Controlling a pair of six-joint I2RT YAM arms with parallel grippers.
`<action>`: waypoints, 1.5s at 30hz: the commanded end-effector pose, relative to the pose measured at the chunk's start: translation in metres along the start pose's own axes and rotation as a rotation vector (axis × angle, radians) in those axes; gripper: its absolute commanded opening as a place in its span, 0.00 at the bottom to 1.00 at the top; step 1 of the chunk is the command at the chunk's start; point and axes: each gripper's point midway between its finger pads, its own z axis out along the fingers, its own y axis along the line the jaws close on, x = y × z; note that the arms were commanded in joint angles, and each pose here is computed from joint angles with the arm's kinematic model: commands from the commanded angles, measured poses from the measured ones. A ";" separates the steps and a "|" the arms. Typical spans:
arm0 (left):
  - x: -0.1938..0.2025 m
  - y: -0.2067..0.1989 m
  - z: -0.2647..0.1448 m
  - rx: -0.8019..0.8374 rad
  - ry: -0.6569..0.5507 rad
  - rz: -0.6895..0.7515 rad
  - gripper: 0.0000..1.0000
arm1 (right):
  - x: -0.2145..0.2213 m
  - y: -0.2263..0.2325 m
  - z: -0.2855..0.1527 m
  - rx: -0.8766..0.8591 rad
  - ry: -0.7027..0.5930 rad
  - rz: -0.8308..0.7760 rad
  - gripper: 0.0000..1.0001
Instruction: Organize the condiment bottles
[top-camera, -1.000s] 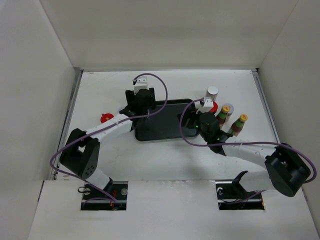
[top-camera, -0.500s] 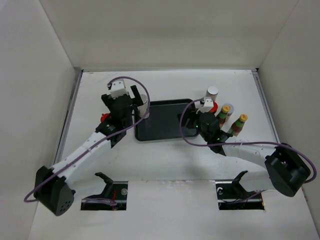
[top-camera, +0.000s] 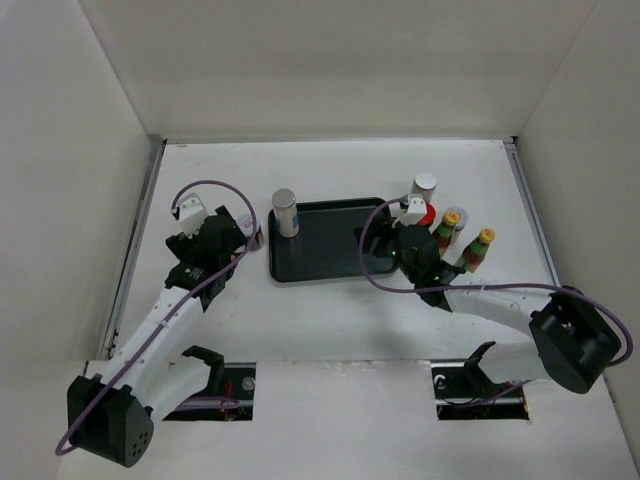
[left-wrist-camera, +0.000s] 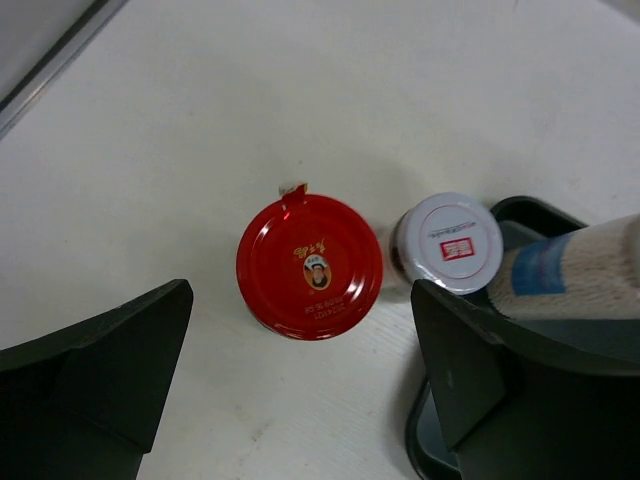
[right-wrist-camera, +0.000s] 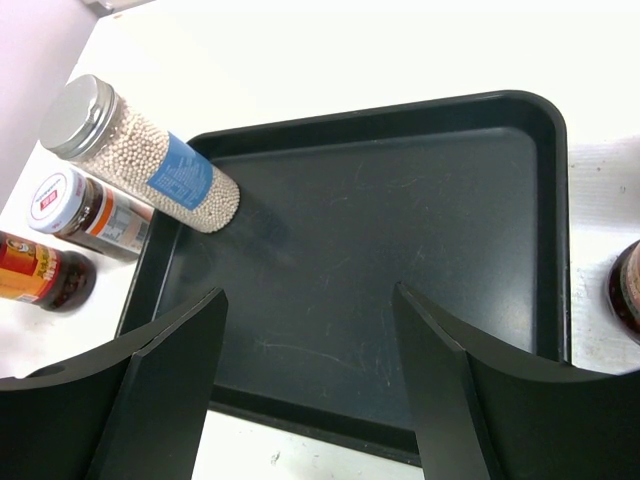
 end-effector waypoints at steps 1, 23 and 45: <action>0.021 -0.003 0.010 0.009 0.054 -0.032 0.93 | -0.016 0.013 0.000 -0.046 -0.058 0.032 0.74; 0.023 0.003 0.048 -0.024 0.025 -0.016 0.48 | -0.014 0.014 0.001 -0.051 -0.050 0.029 0.75; -0.008 -0.184 -0.087 0.537 -0.020 0.039 0.41 | -0.022 -0.001 0.000 -0.020 -0.071 0.046 0.75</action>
